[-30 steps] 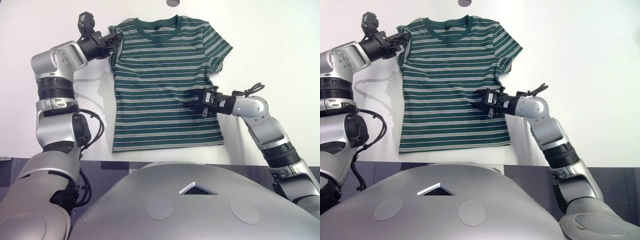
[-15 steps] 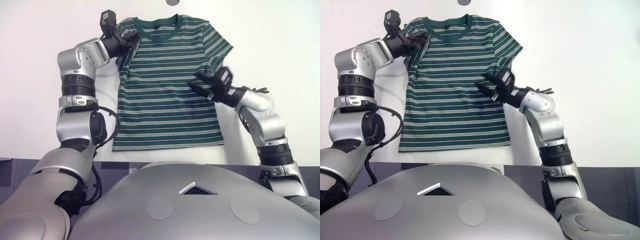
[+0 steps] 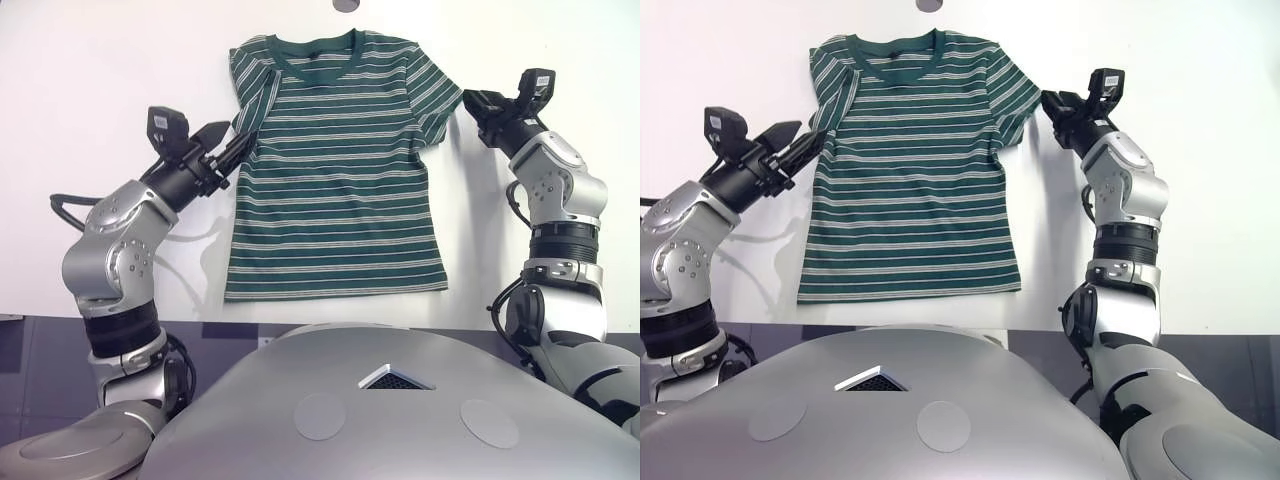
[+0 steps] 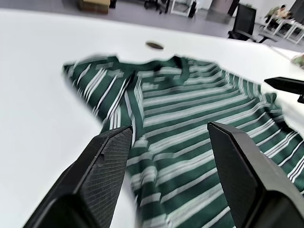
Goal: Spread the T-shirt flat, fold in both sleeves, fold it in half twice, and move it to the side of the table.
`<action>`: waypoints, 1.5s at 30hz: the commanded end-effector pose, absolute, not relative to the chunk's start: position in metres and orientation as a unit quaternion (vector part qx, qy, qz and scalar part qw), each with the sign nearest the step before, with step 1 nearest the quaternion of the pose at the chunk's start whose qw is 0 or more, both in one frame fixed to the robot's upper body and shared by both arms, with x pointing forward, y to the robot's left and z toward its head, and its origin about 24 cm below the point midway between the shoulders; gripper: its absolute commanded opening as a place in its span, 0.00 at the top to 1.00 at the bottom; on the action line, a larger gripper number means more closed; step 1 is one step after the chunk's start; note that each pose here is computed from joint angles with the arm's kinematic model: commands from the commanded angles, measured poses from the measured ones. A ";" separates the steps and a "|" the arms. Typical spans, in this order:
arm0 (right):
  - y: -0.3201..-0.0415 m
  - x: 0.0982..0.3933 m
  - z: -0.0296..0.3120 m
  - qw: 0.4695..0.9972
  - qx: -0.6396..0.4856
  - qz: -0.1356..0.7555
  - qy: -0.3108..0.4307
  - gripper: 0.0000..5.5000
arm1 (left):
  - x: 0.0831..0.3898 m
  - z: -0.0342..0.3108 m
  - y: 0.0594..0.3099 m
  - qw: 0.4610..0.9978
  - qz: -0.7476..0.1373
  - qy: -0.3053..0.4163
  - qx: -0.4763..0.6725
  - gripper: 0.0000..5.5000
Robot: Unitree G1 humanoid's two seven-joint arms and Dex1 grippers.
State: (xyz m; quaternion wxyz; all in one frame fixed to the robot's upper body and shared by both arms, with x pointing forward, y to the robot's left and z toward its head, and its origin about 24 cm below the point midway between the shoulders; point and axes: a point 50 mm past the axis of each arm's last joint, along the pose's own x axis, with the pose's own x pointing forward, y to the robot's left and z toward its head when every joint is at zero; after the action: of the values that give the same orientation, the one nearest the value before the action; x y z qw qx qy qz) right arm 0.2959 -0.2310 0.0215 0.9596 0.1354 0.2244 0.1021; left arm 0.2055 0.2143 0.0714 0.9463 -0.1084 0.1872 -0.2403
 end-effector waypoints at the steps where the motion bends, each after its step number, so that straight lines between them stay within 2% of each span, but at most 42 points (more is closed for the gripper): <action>1: -0.225 0.297 0.014 0.952 0.136 0.110 0.251 0.66 | 0.200 0.069 0.218 0.947 -0.231 0.203 -0.094 0.47; 7: -0.218 0.302 0.016 0.949 0.160 0.120 0.243 0.66 | 0.218 0.051 0.224 0.954 -0.167 0.219 -0.120 0.47; 17: -0.206 0.309 0.015 0.948 0.168 0.122 0.241 1.00 | 0.217 0.037 0.226 0.953 -0.144 0.235 -0.124 0.46; 21: -0.203 0.315 0.031 0.958 0.167 0.125 0.198 1.00 | 0.216 0.036 0.224 0.953 -0.143 0.233 -0.130 0.46; 25: -0.173 0.321 0.059 0.959 0.098 0.204 0.174 1.00 | 0.214 0.033 0.221 0.953 -0.144 0.234 -0.130 0.46; 30: -0.146 0.320 0.055 0.940 -0.035 0.259 0.220 1.00 | 0.216 0.033 0.216 0.953 -0.150 0.231 -0.125 0.46; 37: -0.112 0.335 0.061 0.932 -0.062 0.294 0.204 1.00 | 0.217 0.028 0.209 0.952 -0.154 0.232 -0.130 0.46; 45: -0.097 0.339 0.061 0.924 -0.080 0.312 0.205 1.00 | 0.216 0.026 0.210 0.952 -0.149 0.234 -0.131 0.46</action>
State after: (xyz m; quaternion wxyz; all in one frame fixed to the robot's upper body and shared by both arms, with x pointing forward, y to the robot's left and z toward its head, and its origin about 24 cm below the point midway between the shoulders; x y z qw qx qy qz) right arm 0.3343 -0.1043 0.0534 0.9252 -0.0685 0.2169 0.3037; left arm 0.2164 0.2068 0.0281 0.9499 -0.1373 0.2313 -0.1595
